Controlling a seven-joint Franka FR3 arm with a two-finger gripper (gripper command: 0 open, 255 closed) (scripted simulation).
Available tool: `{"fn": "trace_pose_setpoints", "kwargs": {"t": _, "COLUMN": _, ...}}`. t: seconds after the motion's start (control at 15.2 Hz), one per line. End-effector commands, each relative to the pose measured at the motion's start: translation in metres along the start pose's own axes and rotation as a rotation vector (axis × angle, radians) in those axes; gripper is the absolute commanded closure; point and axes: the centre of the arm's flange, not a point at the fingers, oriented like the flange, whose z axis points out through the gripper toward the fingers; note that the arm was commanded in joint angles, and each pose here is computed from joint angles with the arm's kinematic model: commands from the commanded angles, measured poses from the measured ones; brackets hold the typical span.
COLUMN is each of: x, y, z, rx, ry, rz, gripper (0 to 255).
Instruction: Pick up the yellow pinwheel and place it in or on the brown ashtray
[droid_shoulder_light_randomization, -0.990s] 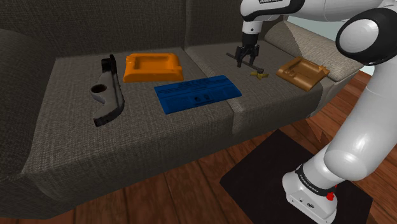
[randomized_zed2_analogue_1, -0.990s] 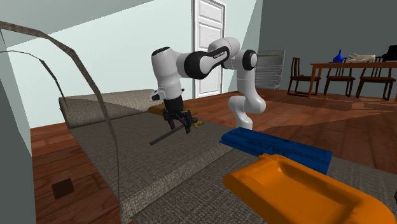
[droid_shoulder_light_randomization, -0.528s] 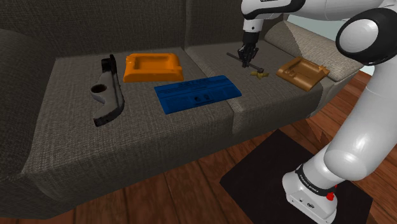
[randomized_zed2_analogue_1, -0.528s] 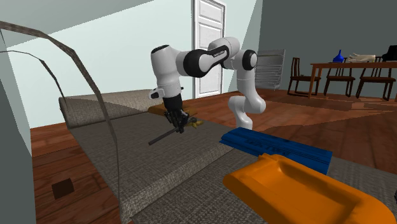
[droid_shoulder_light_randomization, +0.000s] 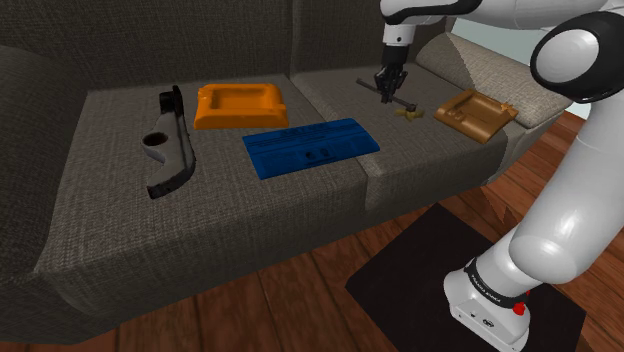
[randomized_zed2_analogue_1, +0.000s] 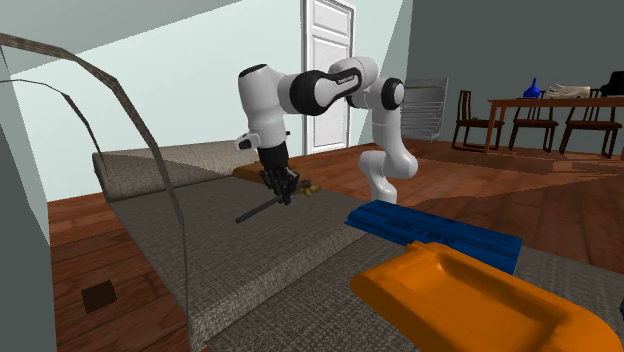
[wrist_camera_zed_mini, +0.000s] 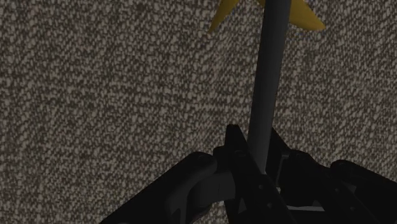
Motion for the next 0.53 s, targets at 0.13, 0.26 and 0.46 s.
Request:
{"fn": "trace_pose_setpoints", "kwargs": {"t": 0.13, "x": -0.004, "y": 0.0, "z": -0.021, "rx": 0.0, "ry": -0.001, "rz": 0.0, "gripper": 255}}
{"fn": "trace_pose_setpoints", "kwargs": {"t": 0.26, "x": -0.006, "y": 0.0, "z": -0.031, "rx": 0.0, "ry": -0.001, "rz": 0.0, "gripper": 255}}
{"fn": "trace_pose_setpoints", "kwargs": {"t": 0.46, "x": -0.009, "y": -0.001, "z": -0.047, "rx": 0.0, "ry": -0.001, "rz": 0.0, "gripper": 255}}
